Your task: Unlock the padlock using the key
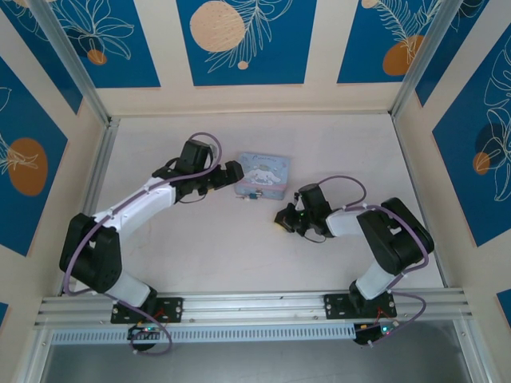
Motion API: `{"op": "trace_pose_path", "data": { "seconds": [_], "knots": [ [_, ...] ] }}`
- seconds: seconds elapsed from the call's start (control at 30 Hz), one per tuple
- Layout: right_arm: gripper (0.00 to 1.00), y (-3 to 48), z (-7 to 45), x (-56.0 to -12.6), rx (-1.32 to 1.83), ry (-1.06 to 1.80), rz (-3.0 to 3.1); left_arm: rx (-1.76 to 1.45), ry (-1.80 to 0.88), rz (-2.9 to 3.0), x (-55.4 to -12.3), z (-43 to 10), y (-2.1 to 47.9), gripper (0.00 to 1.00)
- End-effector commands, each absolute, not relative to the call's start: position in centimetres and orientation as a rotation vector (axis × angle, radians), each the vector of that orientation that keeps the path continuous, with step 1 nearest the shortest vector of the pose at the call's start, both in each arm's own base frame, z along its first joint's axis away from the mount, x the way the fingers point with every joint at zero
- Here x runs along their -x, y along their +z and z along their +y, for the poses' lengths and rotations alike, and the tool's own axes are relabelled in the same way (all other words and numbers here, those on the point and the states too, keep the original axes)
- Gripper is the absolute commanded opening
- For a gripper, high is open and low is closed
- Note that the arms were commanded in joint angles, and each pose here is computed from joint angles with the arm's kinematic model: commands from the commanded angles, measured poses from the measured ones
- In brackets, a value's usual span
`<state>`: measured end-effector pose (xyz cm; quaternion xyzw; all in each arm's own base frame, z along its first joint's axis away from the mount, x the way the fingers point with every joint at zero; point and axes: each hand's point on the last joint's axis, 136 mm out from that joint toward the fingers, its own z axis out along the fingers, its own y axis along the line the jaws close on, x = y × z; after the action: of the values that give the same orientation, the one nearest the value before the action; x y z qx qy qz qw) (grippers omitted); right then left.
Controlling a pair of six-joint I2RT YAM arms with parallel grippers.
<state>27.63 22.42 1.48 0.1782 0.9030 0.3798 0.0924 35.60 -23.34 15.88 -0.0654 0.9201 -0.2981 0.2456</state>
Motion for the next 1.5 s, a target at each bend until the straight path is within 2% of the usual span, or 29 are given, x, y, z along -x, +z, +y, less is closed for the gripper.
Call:
{"op": "trace_pose_path", "data": {
  "seconds": [0.0, 0.17, 0.37, 0.73, 0.87, 0.93, 1.03, 1.1, 1.3, 1.43, 1.47],
  "knots": [
    [0.06, 1.3, 21.5, -27.8, -0.565, 1.047, 2.734, 0.147, -0.753, 2.533, -35.9, -23.2, 15.3, 0.99],
    [0.07, 3.5, 21.9, -30.5, -0.543, 1.058, 2.671, 0.136, -0.736, 2.534, -36.1, -23.2, 15.2, 0.99],
    [0.19, 5.2, 21.8, -32.9, -0.548, 1.037, 2.620, 0.126, -0.714, 2.537, -36.5, -23.2, 15.1, 0.99],
    [0.20, 7.3, 19.1, -40.0, -0.632, 0.956, 2.517, 0.106, -0.712, 2.533, -37.3, -23.6, 15.7, 0.99],
    [0.24, 9.2, 19.2, -40.7, -0.586, 0.995, 2.474, 0.089, -0.697, 2.537, -37.9, -23.9, 15.6, 0.99],
    [0.30, 9.7, 19.7, -39.8, -0.570, 1.019, 2.461, 0.078, -0.684, 2.540, -38.3, -24.0, 15.5, 0.99],
    [0.49, 9.7, 20.7, -37.9, -0.545, 1.024, 2.449, 0.058, -0.659, 2.549, -39.1, -24.2, 15.1, 0.99],
    [0.56, 9.2, 21.6, -36.7, -0.517, 0.997, 2.452, 0.046, -0.649, 2.554, -39.7, -24.4, 14.9, 0.99],
    [0.61, 6.9, 23.5, -35.1, -0.435, 0.824, 2.498, 0.025, -0.582, 2.575, -41.5, -24.0, 14.1, 0.99],
    [0.68, 5.9, 24.2, -35.2, -0.333, 0.621, 2.554, 0.019, -0.529, 2.595, -42.9, -23.5, 13.3, 0.99],
    [0.72, 5.7, 24.1, -35.3, -0.315, 0.565, 2.561, 0.016, -0.530, 2.598, -43.1, -23.5, 13.2, 0.99]
  ]
}}
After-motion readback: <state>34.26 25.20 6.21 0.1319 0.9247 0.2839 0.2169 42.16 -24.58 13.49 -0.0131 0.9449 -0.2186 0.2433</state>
